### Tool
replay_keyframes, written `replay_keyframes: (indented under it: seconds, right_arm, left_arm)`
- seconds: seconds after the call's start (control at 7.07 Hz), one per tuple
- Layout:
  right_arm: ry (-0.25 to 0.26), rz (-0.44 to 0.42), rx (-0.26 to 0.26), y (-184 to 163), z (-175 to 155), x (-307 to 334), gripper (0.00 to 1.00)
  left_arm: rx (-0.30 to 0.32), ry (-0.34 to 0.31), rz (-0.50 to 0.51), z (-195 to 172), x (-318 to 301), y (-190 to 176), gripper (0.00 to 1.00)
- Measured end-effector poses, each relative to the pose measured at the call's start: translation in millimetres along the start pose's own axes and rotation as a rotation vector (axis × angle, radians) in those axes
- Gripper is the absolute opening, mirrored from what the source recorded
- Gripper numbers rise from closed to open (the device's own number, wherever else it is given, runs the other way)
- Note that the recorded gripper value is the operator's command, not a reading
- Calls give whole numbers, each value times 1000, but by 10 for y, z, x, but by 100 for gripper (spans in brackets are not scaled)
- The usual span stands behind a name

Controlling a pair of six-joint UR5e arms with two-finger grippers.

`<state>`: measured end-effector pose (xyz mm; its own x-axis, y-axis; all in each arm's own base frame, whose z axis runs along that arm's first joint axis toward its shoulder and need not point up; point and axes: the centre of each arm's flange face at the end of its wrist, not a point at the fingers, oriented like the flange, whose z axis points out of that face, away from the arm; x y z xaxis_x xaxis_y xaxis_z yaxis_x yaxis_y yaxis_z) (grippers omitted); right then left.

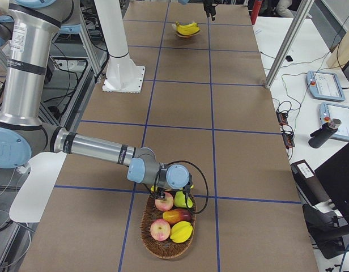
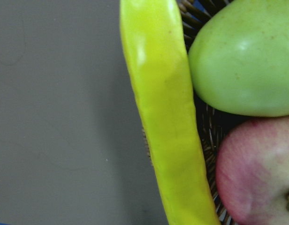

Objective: Transfer all bananas from basket to plate

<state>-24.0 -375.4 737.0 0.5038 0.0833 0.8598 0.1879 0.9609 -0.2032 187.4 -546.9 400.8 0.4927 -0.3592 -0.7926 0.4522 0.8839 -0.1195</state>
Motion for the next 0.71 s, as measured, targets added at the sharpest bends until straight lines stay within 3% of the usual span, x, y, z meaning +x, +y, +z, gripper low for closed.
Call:
replay_keyframes:
  seconds: [0.71]
  right_arm:
    - [3,2,-9,-10,48,79,99]
  left_arm:
    - [0,1,2,0,5,6,100]
